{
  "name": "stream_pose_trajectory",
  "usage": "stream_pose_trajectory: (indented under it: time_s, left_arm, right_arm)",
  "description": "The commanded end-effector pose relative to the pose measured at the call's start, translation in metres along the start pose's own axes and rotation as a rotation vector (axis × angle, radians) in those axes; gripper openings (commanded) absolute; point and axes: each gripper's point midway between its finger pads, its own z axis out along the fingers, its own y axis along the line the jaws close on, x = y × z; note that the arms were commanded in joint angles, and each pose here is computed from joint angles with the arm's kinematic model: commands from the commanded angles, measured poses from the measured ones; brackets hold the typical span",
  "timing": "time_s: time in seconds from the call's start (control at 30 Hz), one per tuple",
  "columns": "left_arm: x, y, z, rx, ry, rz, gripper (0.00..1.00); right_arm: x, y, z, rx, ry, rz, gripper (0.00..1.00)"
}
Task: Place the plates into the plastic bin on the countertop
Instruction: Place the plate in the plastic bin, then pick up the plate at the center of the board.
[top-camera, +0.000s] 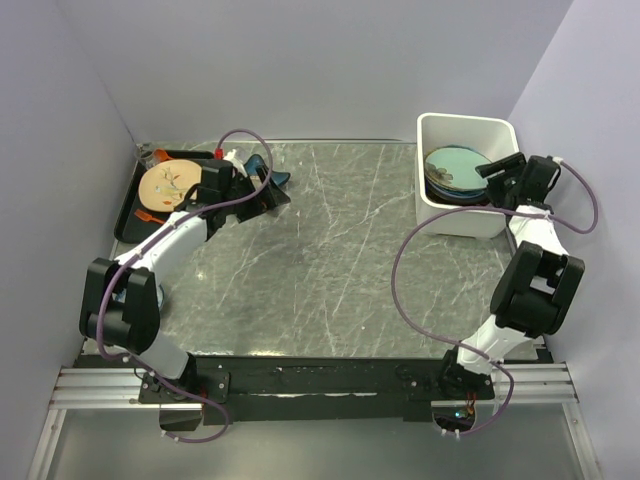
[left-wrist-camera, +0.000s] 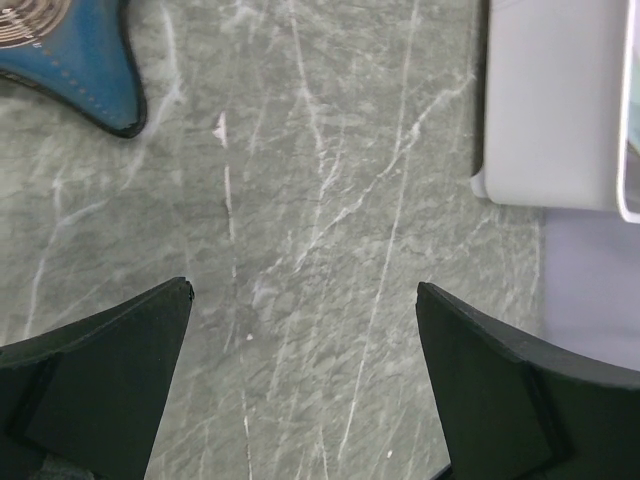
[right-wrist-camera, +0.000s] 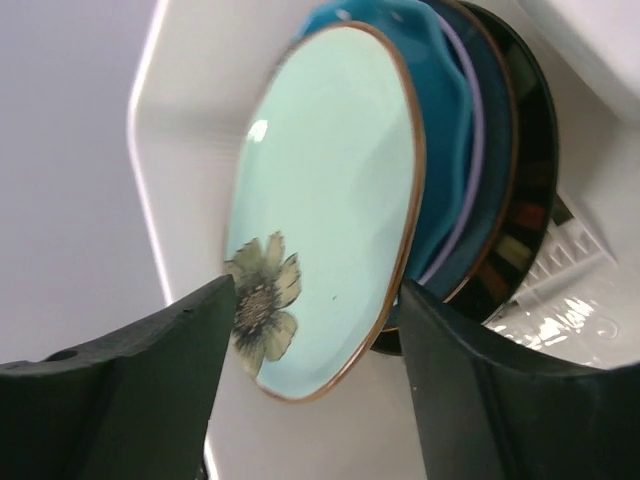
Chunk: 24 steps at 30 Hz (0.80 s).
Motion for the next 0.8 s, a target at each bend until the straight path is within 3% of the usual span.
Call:
stream_pose_trajectory:
  time_s: [0.0, 0.37, 0.77]
  left_arm:
    - [-0.021, -0.013, -0.02, -0.008, -0.077, 0.062, 0.99]
    - [-0.027, 0.01, -0.025, -0.152, -0.108, 0.029, 0.99]
    - [-0.019, 0.041, -0.014, -0.233, -0.074, -0.045, 0.99]
  right_arm:
    - [-0.021, 0.028, -0.034, -0.019, -0.057, -0.068, 0.76]
    - [-0.04, 0.069, -0.088, -0.103, -0.14, -0.118, 0.79]
    - [0.029, 0.128, -0.082, -0.239, 0.027, -0.233, 0.79]
